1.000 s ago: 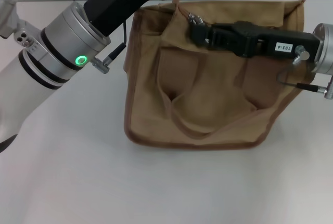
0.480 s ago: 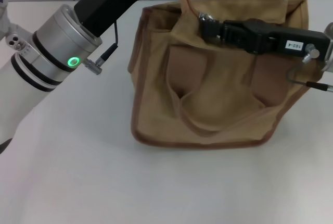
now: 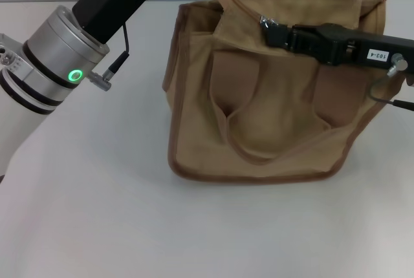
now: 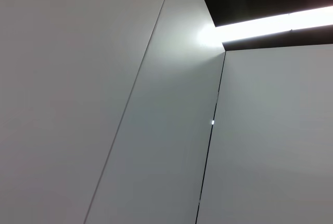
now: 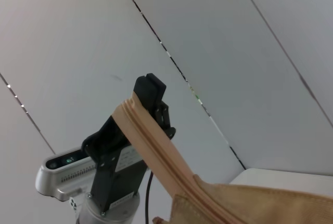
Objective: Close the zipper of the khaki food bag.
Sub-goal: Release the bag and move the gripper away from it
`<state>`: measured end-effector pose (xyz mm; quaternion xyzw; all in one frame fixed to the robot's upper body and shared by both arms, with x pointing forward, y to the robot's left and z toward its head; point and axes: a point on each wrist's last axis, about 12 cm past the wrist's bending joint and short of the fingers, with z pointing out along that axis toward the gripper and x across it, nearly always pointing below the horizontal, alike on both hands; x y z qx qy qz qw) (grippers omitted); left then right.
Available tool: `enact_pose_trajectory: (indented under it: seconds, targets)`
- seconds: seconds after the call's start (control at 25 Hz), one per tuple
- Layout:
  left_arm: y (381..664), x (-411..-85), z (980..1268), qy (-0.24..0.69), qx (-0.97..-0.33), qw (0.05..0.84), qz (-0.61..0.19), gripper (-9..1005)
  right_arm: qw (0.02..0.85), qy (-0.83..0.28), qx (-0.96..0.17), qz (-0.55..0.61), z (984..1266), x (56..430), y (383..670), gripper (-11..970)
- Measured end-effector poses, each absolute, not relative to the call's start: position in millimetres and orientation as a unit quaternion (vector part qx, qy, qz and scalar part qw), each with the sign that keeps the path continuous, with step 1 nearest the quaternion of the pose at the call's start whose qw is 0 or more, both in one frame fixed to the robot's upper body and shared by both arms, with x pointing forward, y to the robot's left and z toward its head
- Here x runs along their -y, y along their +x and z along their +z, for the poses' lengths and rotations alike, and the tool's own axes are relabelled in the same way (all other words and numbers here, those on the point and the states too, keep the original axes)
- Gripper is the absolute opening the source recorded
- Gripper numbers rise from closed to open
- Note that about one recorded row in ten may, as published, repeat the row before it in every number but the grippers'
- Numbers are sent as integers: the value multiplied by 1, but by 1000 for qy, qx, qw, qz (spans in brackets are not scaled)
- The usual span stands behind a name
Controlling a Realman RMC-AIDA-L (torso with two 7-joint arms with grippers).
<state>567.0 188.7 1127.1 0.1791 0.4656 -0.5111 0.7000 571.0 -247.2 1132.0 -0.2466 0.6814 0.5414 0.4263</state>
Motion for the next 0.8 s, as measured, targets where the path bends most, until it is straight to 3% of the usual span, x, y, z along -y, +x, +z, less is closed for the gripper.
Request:
enact_pose_trajectory:
  seconds: [0.8]
  targets:
    - [566, -219, 1121, 142, -477, 730, -468, 61, 463, -175, -703, 511, 1123, 304, 555, 10]
